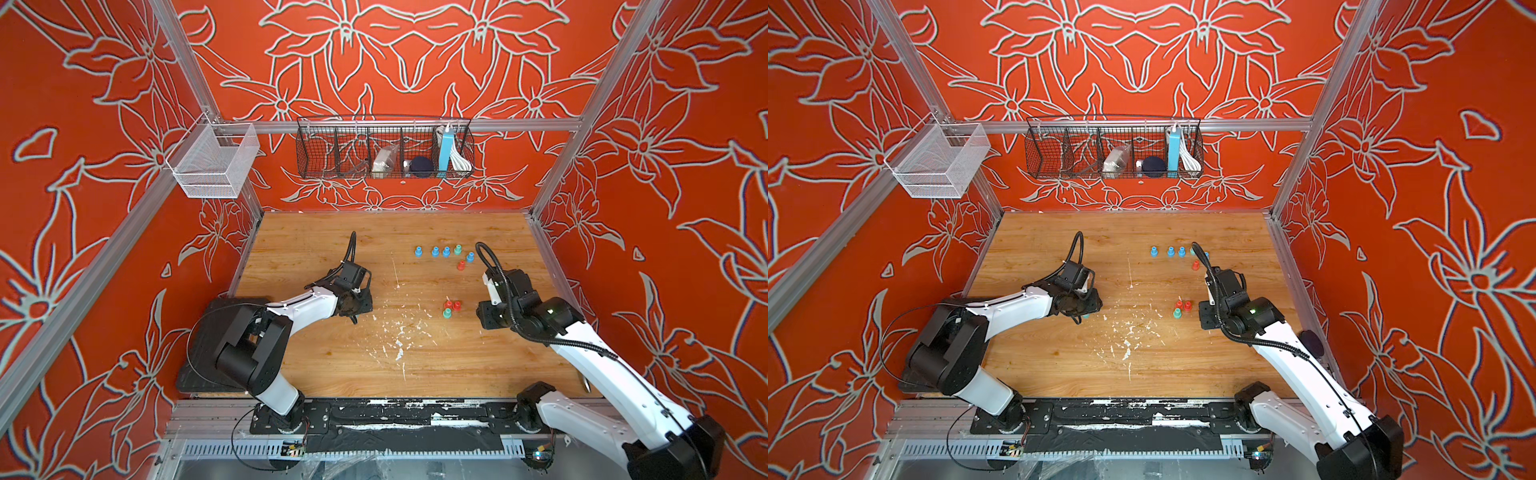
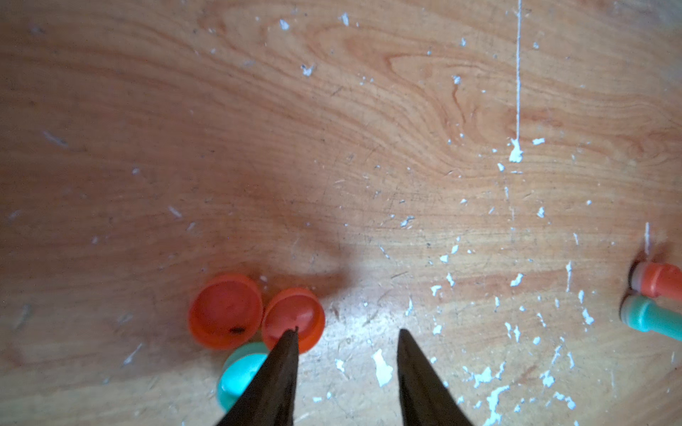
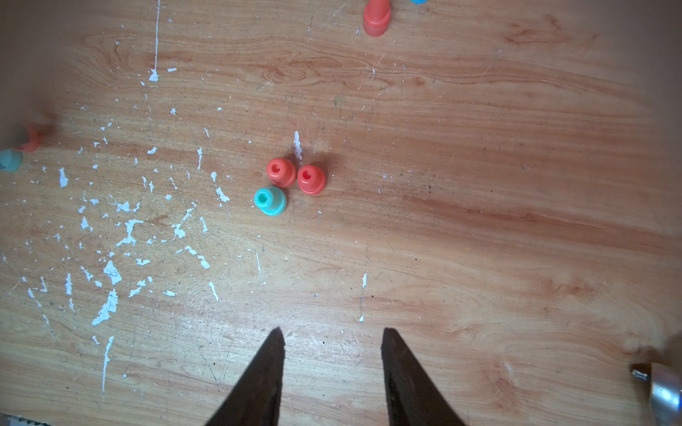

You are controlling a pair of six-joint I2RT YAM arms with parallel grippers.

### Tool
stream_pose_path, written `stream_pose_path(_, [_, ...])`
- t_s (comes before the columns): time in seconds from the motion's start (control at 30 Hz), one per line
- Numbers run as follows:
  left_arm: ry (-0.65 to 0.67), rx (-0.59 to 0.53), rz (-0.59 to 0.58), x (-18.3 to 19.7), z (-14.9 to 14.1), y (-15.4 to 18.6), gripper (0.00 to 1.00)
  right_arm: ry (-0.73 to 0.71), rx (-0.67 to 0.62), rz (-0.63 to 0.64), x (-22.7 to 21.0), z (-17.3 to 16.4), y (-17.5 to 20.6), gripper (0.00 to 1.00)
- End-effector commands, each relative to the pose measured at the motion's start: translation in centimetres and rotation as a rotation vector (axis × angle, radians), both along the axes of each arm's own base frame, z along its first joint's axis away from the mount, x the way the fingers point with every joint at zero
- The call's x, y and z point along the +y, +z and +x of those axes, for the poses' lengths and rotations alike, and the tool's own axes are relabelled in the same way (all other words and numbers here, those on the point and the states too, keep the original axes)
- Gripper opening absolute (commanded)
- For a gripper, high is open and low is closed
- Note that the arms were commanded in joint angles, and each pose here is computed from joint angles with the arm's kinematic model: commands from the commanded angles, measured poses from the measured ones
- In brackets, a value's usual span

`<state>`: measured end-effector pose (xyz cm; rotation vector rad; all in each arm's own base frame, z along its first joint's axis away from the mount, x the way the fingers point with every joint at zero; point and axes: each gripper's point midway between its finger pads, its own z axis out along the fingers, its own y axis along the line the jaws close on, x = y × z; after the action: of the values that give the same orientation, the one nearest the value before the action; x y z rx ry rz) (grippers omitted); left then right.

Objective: Close the stamp cap
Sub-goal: Move the cover to the center of the board.

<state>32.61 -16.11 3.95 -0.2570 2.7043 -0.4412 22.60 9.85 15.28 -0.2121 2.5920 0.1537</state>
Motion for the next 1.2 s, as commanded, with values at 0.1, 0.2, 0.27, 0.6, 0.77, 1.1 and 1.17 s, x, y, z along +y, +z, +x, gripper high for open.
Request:
stream_pose_path(0.1, [0.001,-0.005,-0.004,-0.8,1.0,-0.3,0.44,-0.018,-0.015,0.001,-0.3,-0.1,0.0,0.46])
stream_pose_path(0.2, [-0.002,0.003,-0.002,-1.1,1.1,-0.8,0.44,-0.019,-0.019,0.003,-0.3,-0.2,0.1,0.46])
stream_pose_path(0.27, [-0.006,0.011,0.001,-1.3,1.0,-1.1,0.44,-0.02,-0.021,0.004,-0.3,-0.1,0.1,0.46])
stream_pose_path(0.6, [-0.056,0.039,-0.008,-5.1,-0.2,-2.6,0.44,-0.021,-0.033,0.011,-0.3,-0.2,0.4,0.46])
stream_pose_path(0.77, [-0.104,0.035,-0.023,-8.8,0.0,-2.7,0.44,-0.023,-0.038,0.013,-0.3,-0.2,0.5,0.47])
stream_pose_path(1.1, [-0.172,0.019,-0.03,-13.4,1.2,-1.5,0.44,-0.023,-0.036,0.012,-0.3,-0.2,0.4,0.47])
stream_pose_path(1.17, [-0.18,0.011,-0.029,-13.5,1.3,-0.9,0.44,-0.023,-0.035,0.012,-0.3,-0.2,0.4,0.47])
